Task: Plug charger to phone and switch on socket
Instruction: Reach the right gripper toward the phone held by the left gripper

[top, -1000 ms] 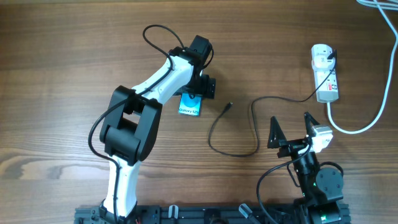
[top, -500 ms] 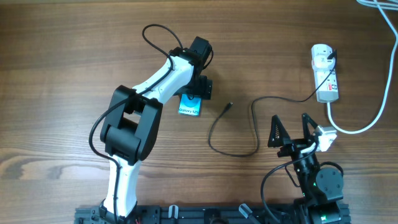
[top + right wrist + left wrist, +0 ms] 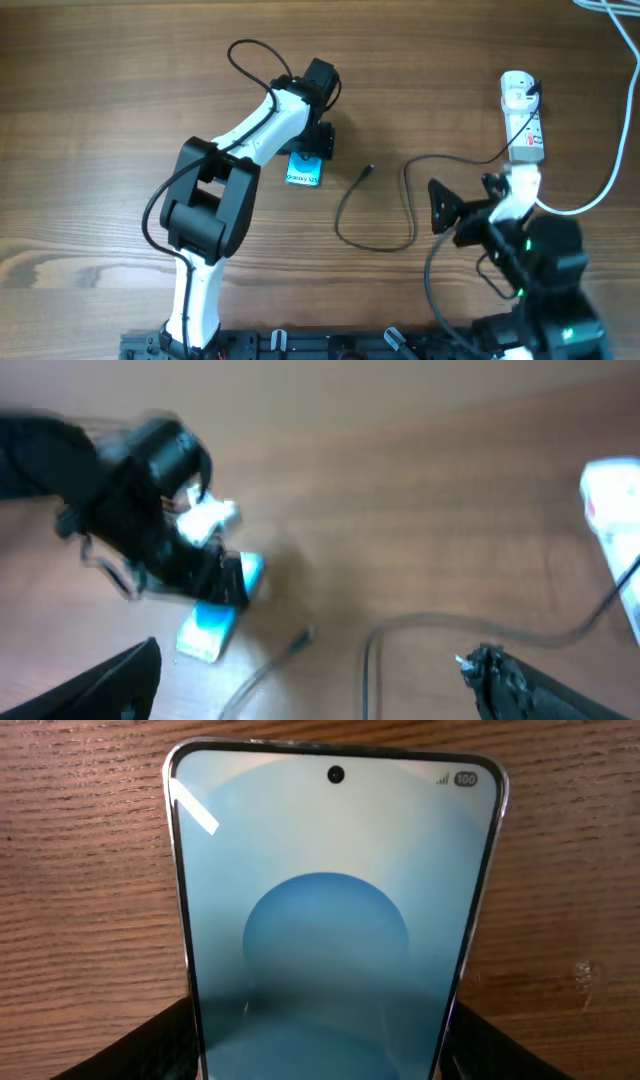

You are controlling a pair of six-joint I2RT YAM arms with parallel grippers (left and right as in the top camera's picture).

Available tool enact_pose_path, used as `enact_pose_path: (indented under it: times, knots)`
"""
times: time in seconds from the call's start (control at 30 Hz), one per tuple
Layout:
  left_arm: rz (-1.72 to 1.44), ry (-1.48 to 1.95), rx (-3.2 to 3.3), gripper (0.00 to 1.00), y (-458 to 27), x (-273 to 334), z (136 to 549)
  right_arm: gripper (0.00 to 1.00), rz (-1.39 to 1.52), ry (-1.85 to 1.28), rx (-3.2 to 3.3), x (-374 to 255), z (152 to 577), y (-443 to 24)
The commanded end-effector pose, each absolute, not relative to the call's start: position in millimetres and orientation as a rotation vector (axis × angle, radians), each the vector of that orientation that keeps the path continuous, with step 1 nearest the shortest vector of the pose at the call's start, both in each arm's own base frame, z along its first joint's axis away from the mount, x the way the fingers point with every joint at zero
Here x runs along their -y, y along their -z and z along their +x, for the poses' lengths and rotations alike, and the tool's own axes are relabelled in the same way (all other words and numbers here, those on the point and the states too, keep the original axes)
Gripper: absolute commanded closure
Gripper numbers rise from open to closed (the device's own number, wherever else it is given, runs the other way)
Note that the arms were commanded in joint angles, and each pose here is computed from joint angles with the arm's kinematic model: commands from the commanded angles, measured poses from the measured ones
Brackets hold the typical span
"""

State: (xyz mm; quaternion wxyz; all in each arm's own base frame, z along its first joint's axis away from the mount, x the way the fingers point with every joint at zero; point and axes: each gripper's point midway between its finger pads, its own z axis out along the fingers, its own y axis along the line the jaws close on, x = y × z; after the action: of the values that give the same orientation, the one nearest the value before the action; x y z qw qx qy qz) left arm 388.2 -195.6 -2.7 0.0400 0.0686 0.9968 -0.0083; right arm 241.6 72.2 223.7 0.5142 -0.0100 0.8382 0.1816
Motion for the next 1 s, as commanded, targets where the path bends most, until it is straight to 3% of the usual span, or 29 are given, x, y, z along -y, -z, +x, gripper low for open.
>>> enact_pose_path:
  times: [0.0, 0.17, 0.27, 0.37, 0.5, 0.6, 0.67, 0.97]
  knots:
    - [0.130, 0.117, -3.201, 0.32, 38, 182, 369, 0.00, -0.150, -0.534, -2.063, -97, 261, -252]
    - [-0.006, 0.428, -3.247, 0.31, 31, 176, 372, 0.00, -0.305, -0.848, -2.132, -144, 263, -243]
    - [-0.032, 0.695, -3.237, 0.31, 21, 182, 373, 0.00, -0.283, -0.998, -2.253, -161, 270, -213]
    - [-0.036, 0.703, -3.239, 0.30, 20, 182, 372, 0.02, -0.248, -1.068, -2.380, -177, 278, -178]
    - [0.056, 0.852, -3.214, 0.31, 13, 197, 367, 0.09, -0.267, -1.140, -2.500, -214, 287, -130]
    - [0.073, 0.890, -3.210, 0.30, 11, 200, 366, 0.23, -0.244, -1.187, -2.523, -237, 301, -101]
    - [0.090, 0.958, -3.198, 0.30, 7, 206, 364, 0.38, -0.232, -1.207, -2.518, -247, 310, -87]
    - [0.102, 1.048, -3.186, 0.30, 1, 217, 360, 0.40, -0.204, -1.025, -2.515, -256, 328, -60]
